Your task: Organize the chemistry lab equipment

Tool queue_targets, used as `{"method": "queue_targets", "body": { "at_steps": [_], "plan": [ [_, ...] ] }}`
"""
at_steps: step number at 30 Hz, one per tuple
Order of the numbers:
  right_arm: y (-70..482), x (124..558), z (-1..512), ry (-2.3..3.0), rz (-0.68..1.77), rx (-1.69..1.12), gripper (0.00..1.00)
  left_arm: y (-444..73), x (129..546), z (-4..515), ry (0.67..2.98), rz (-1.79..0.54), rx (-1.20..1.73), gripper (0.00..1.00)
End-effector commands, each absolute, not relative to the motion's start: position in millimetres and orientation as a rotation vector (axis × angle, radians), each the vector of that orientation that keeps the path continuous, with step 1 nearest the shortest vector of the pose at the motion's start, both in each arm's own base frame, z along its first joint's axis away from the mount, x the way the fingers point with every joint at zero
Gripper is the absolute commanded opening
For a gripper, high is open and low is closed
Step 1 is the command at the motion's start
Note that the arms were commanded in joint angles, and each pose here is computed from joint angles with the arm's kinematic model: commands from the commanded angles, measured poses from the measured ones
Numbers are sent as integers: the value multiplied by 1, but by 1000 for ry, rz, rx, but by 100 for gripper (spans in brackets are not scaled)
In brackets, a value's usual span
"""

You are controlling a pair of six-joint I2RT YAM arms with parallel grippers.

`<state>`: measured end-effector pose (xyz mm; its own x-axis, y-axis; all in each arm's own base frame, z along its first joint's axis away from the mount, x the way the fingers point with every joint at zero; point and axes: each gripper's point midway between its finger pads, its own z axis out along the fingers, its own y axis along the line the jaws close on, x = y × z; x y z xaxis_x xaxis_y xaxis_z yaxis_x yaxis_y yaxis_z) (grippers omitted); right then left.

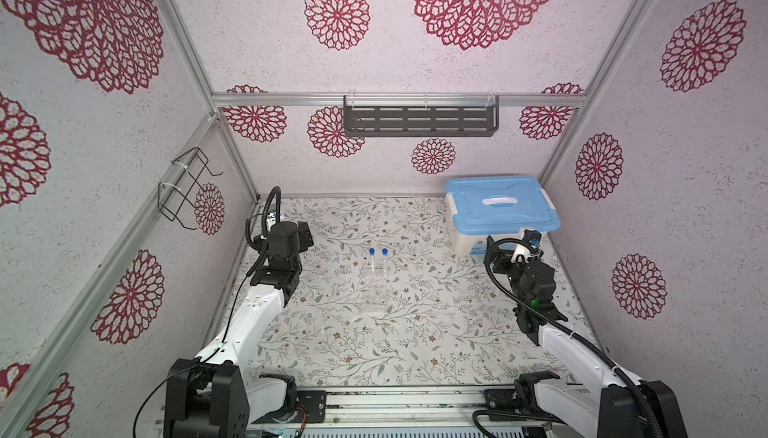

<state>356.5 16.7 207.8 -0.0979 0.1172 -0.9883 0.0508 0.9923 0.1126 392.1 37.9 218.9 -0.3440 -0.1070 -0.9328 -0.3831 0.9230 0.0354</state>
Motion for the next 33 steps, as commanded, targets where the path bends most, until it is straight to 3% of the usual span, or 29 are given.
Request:
{"method": "queue_targets", "body": {
  "at_steps": [1,7,11,20,25,33],
  "plan": [
    [-10,351,201,1626,-97,162,99,38,389,211,1897,350,-240,97],
    [-18,342,133,1758,-158,186,99,55,386,176,1811,291,-265,97],
    [-6,358,140,1682,-173,60,99,58,389,166,1782,248,-201,97],
    [-15,373,116,1730,-139,90,99,57,385,134,1652,148,-155,97],
    [-41,365,119,1697,-214,246,99,89,400,120,1785,100,-318,97],
    [-40,371,116,1731,-230,241,99,75,403,119,1804,37,-227,97]
  ]
}}
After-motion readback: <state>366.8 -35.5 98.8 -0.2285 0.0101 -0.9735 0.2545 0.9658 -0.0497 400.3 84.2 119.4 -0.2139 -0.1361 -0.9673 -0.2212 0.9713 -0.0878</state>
